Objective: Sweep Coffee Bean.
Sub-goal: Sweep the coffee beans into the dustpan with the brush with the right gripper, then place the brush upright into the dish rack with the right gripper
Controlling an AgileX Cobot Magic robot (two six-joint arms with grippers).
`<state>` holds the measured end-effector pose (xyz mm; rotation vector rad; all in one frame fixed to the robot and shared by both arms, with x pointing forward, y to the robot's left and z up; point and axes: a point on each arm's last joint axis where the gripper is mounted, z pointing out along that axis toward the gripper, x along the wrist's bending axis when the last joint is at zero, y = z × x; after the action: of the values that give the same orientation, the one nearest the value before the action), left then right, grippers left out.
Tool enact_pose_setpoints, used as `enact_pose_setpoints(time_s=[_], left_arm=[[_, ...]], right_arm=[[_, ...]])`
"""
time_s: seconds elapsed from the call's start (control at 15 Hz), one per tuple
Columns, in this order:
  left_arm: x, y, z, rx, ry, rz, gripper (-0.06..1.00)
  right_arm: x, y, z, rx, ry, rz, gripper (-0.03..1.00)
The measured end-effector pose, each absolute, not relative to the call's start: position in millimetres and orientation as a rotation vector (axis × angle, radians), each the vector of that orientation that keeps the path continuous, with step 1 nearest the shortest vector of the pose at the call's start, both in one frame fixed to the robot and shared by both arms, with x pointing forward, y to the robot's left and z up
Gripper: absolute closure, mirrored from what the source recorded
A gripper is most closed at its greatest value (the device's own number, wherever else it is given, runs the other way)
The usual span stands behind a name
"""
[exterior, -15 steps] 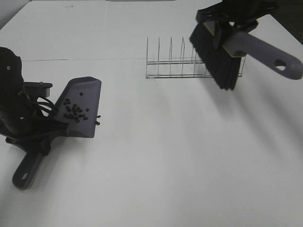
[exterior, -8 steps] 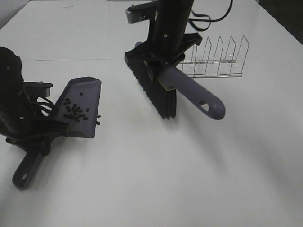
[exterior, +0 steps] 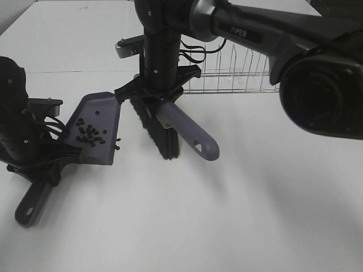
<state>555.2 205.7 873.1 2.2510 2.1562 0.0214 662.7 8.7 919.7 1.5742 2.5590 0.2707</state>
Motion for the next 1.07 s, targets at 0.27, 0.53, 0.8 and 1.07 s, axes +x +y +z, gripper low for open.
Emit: enact_pose_setpoints(time_s=[0.27, 0.53, 0.8, 1.07], left_arm=[[555, 205, 873, 2.246, 2.159, 0.017, 0.69], [555, 205, 873, 2.246, 2.160, 0.016, 0.69], [555, 205, 873, 2.245, 2.161, 0.015, 0.69], [555, 205, 873, 2.243, 2.162, 0.014, 0.69]], right_arm=[[648, 65, 915, 1.517, 2.656, 0.473, 0.70], [645, 75, 933, 1.454, 2.630, 0.548, 0.70], [652, 61, 987, 1.361, 2.486, 0.601, 0.70], [679, 3, 1048, 1.409, 2.327, 0.683, 0.70]])
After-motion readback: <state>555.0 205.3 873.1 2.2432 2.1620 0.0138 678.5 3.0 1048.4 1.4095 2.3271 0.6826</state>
